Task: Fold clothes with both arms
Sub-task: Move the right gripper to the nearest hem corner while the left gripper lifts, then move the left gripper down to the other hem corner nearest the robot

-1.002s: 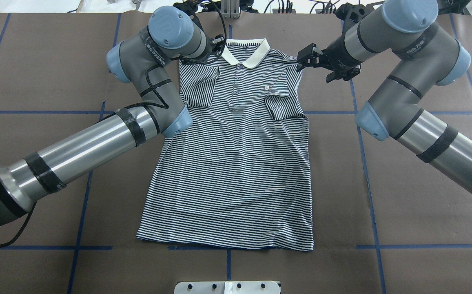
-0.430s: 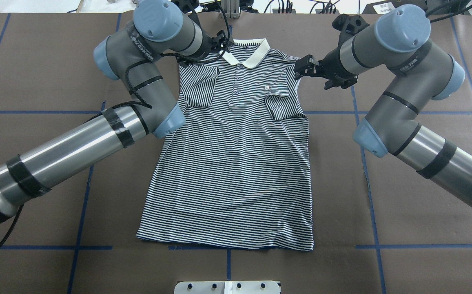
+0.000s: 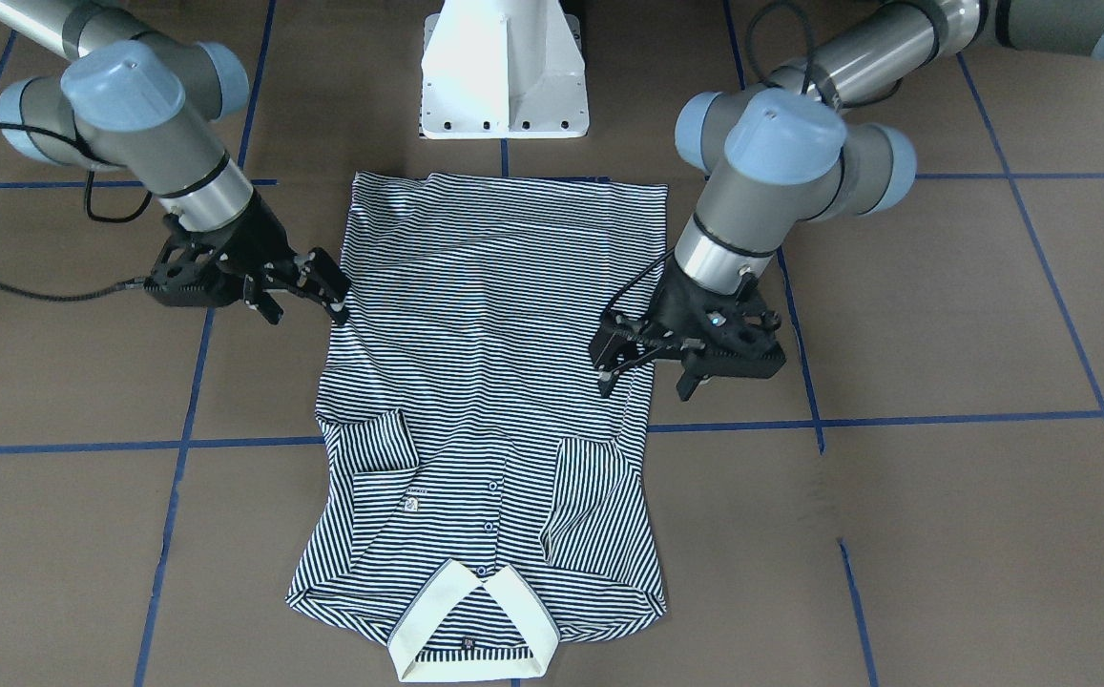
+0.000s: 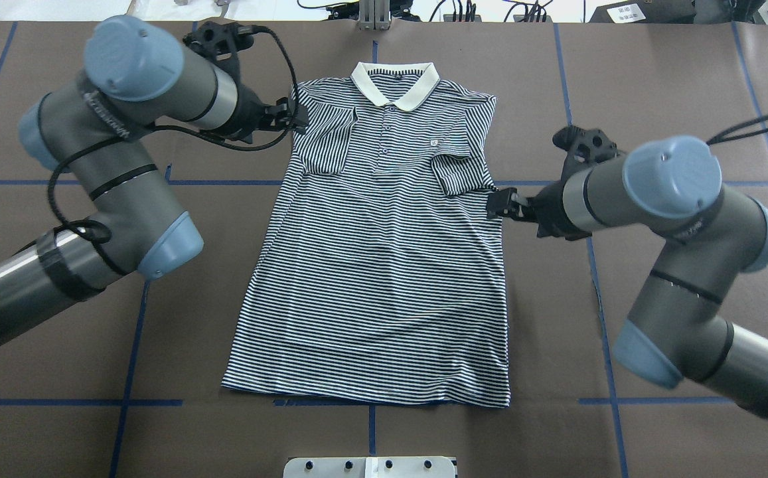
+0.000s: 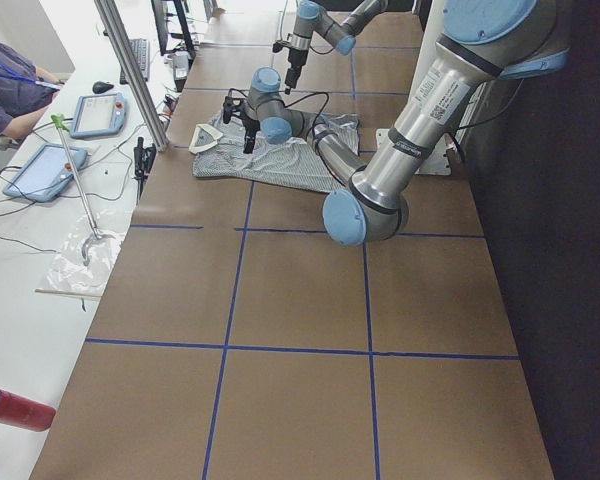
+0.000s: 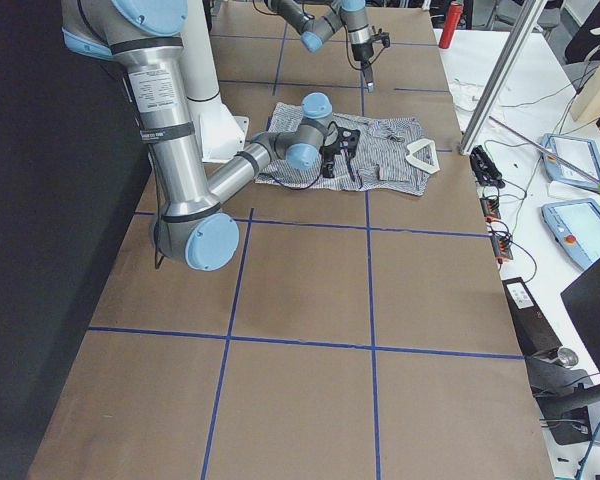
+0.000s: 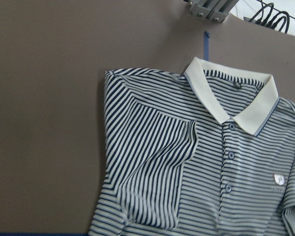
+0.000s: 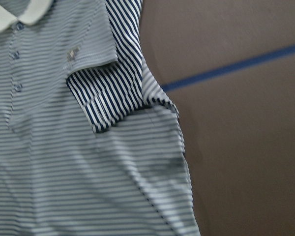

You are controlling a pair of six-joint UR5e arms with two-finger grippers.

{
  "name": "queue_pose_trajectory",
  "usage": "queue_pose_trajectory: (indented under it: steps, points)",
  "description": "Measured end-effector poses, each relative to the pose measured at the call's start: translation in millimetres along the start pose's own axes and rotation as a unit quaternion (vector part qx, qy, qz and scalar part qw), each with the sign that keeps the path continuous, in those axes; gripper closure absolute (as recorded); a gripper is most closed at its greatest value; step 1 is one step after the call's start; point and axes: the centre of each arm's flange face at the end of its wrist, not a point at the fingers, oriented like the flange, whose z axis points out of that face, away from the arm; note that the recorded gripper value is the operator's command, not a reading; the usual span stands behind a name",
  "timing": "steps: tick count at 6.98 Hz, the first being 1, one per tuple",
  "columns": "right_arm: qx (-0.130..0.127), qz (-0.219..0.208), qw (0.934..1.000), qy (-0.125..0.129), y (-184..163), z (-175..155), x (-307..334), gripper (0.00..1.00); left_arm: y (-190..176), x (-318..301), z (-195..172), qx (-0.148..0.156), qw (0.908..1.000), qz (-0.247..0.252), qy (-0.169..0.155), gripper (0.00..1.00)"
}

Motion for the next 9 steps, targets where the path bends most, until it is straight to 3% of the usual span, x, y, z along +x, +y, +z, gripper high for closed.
queue_pose_trajectory:
  steps: [2,4,6,9]
  points:
    - [-0.018,0.043,0.9981,0.041,105,-8,1,0.00,18,-22,-21,-0.003,0.9998,0.020,0.001,0.00]
    - [-0.007,0.074,0.9960,0.050,188,7,-2,0.07,21,-25,-22,-0.005,0.9998,0.021,0.002,0.00]
    - [0.003,0.077,0.9949,0.066,213,25,7,0.07,21,-27,-20,-0.006,0.9998,0.020,0.000,0.00]
    - [0.008,0.074,0.9925,0.097,217,40,20,0.10,21,-28,-19,-0.006,0.9998,0.020,-0.001,0.00]
